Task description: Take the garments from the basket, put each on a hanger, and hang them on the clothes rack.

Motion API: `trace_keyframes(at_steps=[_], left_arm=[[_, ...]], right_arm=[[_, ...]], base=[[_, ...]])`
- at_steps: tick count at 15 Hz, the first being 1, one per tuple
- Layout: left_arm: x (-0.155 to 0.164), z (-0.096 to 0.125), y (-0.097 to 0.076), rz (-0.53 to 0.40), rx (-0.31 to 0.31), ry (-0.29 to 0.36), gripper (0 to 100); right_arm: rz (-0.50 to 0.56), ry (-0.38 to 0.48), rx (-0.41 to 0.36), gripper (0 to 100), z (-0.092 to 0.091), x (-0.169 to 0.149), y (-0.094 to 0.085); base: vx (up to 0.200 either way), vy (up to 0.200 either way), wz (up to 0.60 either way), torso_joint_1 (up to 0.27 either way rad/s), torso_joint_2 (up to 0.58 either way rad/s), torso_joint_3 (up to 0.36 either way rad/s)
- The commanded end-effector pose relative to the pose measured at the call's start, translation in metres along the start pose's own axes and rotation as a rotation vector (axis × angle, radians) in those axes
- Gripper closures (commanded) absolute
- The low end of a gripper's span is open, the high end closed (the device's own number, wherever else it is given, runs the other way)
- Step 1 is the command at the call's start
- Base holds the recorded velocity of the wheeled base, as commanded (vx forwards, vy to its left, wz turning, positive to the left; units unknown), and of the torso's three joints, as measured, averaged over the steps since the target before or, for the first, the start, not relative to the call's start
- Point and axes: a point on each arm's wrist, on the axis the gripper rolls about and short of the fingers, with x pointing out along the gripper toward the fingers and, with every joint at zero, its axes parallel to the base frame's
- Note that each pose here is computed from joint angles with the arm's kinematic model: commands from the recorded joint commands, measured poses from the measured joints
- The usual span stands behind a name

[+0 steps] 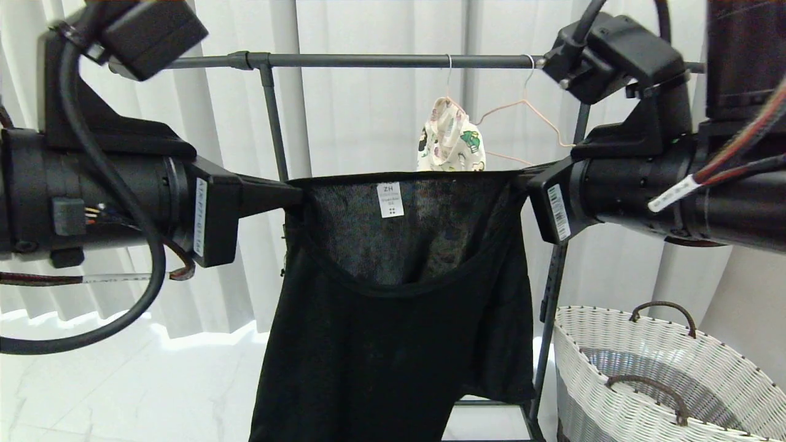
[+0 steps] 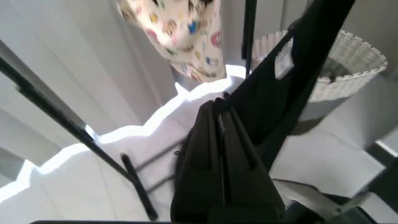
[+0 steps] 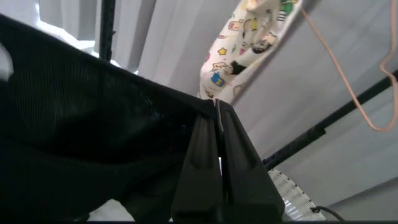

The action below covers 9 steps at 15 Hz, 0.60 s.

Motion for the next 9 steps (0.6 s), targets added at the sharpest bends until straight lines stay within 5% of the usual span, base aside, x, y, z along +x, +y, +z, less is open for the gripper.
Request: trace_keyframes(at_steps=[1, 4, 9], left_arm=[[-0.013, 0.006, -0.001, 0.001, 0.019, -0.063, 100], [-0.013, 0.013, 0.0, 0.016, 0.029, -0.174, 100], [-0.011, 0.015, 0.0, 0.03, 0.113, -0.211, 100]], right_arm=[[-0.004, -0.061, 0.027, 100, 0.008, -0.019, -0.01], [-0.02, -0.218, 0.067, 100, 0.025, -0.021, -0.013], [-0.027, -0.248, 0.05, 100, 0.029, -0.03, -0.018]], base=[[0.0, 0.0, 0.0, 0.0, 0.0, 0.0], [0.0, 0.0, 0.0, 0.0, 0.0, 0.0], [0.0, 0.0, 0.0, 0.0, 0.0, 0.0]])
